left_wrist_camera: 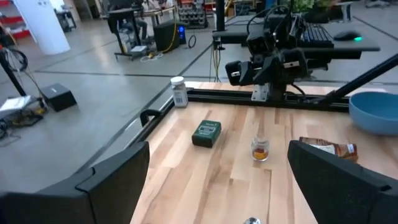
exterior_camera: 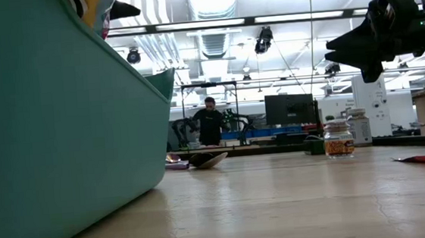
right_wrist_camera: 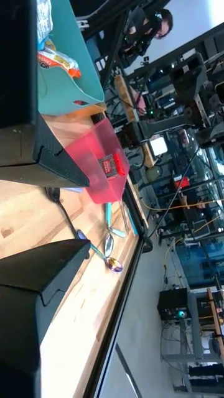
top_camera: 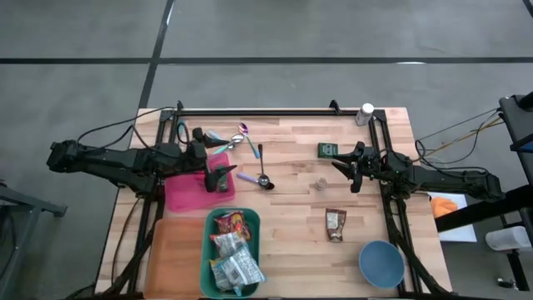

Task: Pick & Place Food Item
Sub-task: Put the brown seasoning bottle into the pink bin

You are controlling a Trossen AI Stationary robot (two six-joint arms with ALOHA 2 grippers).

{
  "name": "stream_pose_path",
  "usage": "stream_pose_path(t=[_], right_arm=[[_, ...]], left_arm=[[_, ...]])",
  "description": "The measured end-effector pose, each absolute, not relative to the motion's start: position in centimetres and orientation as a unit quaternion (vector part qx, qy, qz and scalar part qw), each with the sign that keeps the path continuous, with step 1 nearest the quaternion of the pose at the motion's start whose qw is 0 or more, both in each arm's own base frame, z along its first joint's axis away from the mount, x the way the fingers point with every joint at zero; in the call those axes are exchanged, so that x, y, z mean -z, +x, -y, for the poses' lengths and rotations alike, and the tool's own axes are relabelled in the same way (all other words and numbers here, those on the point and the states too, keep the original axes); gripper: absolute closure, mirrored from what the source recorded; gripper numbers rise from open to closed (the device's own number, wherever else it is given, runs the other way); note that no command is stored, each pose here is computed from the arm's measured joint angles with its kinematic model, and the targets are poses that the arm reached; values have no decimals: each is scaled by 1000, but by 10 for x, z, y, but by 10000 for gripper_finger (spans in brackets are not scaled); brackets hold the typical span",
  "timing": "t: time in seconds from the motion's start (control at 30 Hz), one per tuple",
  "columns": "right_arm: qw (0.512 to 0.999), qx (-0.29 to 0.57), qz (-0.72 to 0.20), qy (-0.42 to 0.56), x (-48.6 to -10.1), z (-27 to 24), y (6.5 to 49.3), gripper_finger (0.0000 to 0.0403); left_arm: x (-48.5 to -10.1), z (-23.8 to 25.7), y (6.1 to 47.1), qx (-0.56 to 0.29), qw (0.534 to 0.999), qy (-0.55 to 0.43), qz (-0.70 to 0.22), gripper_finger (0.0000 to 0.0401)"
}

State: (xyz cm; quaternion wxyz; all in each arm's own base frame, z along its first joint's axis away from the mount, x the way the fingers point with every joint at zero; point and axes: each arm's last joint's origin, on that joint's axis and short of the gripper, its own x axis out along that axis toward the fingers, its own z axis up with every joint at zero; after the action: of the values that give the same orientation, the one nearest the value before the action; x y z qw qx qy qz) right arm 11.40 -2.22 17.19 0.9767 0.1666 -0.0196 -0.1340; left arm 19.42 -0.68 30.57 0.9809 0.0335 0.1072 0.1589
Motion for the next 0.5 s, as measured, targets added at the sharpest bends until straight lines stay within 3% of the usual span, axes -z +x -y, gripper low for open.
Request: stream_pose_path(t=[0.5], right_arm=[[977,134,19,167,-172,22,114,261]], left_arm=[[-308,7,195,-161,983,8,-91,18]])
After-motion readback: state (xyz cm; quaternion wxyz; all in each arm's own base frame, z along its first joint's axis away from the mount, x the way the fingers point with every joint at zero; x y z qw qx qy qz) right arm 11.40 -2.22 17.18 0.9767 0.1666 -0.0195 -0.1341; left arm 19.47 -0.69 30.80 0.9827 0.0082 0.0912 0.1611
